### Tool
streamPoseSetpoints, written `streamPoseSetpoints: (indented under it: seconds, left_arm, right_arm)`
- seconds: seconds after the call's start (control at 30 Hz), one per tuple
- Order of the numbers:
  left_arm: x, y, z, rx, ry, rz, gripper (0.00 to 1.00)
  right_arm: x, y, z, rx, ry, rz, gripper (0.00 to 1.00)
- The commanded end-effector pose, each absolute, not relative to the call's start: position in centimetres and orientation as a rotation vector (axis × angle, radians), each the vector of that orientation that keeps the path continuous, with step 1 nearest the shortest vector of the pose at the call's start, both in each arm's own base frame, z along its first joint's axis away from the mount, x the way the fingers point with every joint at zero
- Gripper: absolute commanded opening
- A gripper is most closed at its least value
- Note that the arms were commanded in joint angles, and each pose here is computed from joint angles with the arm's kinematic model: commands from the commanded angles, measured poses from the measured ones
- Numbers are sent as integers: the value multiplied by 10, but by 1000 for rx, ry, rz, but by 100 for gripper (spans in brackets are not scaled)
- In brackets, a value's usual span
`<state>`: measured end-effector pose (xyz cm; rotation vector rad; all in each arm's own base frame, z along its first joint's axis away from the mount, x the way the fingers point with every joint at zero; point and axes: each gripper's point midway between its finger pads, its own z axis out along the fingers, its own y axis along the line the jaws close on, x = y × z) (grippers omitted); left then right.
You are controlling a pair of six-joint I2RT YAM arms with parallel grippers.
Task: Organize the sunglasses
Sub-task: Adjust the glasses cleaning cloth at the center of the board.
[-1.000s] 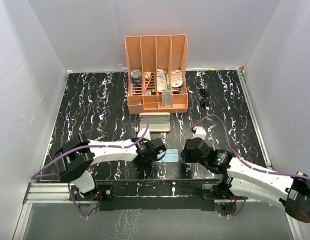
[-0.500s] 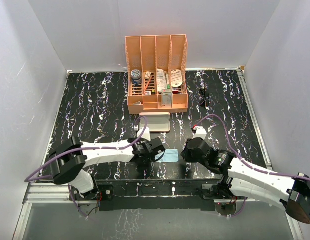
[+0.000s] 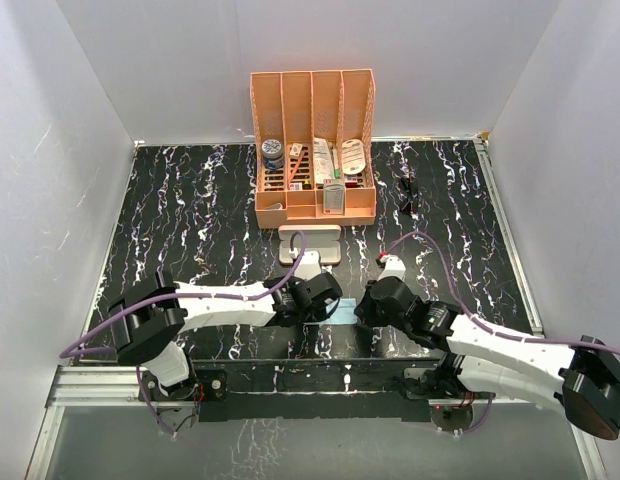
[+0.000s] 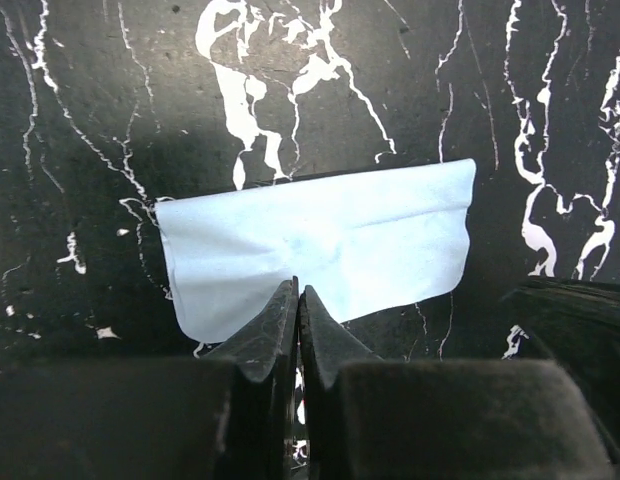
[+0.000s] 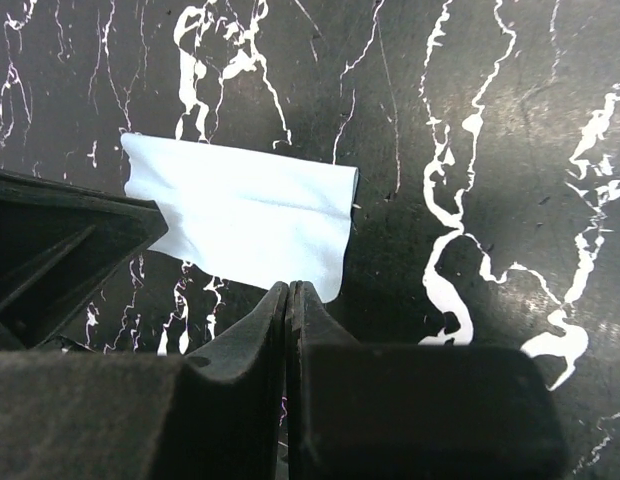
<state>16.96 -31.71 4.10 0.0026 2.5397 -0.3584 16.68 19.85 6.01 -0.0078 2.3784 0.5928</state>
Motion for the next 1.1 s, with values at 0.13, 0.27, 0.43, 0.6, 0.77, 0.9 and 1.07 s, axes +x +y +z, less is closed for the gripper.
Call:
streamPoseSetpoints:
  seconds: [0.13,0.27,0.43,0.6,0.77,0.9,1.07]
  left_arm:
    - [178,-335,50,3,2447,-491,0]
    - [180,-336,48,8,2438,-486,0]
    - [180,-334,40,-1,2446,-474,0]
    - [176,-327,26,-8,2478,-427,0]
    - [174,-318,15,-9,2504,-366,0]
    - [171,-308,6,-20,2537,-294,0]
    - [165,-289,2,-41,2555,-222,0]
  right_arm:
    - [180,232,66,-41,2296,745,0]
    - [182,239,58,-51,2312,752,0]
    - [184,245,49,-56,2333,753,0]
    - [184,248,45,-62,2350,746,0]
    - [183,245,42,-58,2360,733,0]
    - [183,243,39,-50,2373,714,0]
    - [182,241,36,-45,2392,692,0]
